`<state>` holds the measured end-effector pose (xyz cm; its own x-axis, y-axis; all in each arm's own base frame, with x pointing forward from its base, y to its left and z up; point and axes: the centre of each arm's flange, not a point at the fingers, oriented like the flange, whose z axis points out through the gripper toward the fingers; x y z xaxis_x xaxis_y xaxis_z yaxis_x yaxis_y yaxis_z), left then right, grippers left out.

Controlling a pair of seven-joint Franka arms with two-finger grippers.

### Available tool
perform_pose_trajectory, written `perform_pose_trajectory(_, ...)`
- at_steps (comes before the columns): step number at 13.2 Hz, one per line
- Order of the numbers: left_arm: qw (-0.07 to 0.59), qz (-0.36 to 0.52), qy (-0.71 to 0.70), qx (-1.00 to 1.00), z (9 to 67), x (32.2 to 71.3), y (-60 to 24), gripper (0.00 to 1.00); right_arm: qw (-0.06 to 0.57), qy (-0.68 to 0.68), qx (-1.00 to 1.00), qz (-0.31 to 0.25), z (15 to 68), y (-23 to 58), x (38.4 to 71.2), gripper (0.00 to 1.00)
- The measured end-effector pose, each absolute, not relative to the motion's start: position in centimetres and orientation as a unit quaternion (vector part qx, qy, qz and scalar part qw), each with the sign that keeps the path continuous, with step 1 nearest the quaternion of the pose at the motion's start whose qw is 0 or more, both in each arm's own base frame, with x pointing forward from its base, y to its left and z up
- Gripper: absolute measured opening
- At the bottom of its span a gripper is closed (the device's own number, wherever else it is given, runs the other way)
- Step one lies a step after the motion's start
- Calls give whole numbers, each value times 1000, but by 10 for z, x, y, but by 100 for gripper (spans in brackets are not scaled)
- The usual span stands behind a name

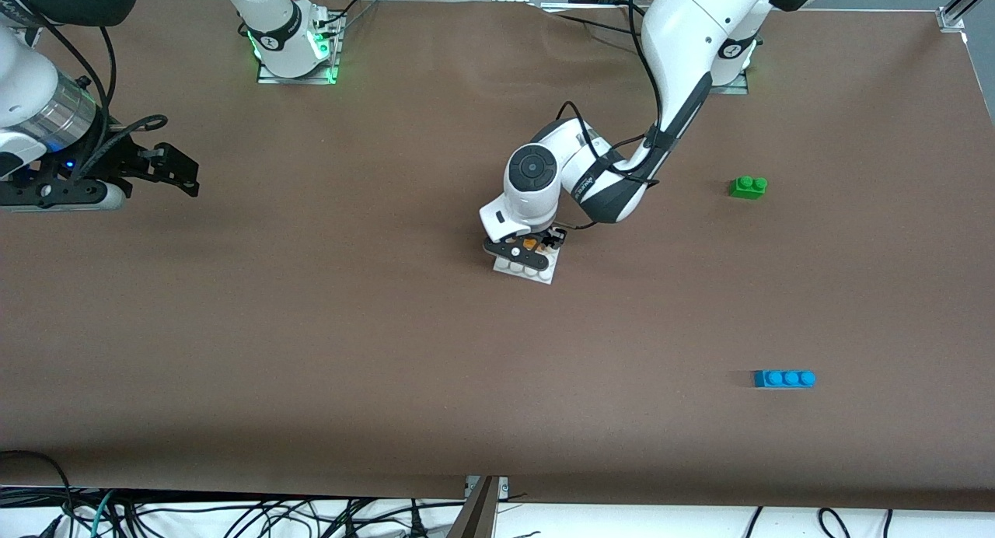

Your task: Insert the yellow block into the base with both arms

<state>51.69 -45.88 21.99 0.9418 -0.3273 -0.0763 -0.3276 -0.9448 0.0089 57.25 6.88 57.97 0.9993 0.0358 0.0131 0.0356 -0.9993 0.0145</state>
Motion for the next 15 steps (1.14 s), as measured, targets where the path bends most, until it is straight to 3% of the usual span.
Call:
perform_pose_trajectory(3,5,31,157,-987,247,529,-453,100,7,18,1000,7,580,69,573,100)
perform_pose_trajectory(7,35,35,124,-991,323,552,-410,100,7,18,1000,7,580,69,573,100)
perform_pose_trajectory(12,55,15,55,-997,437,593,-292,100,7,17,1000,7,580,68,573,100)
perform_pose_trajectory(15,59,10,36,-998,493,596,-232,100,7,17,1000,7,580,68,573,100)
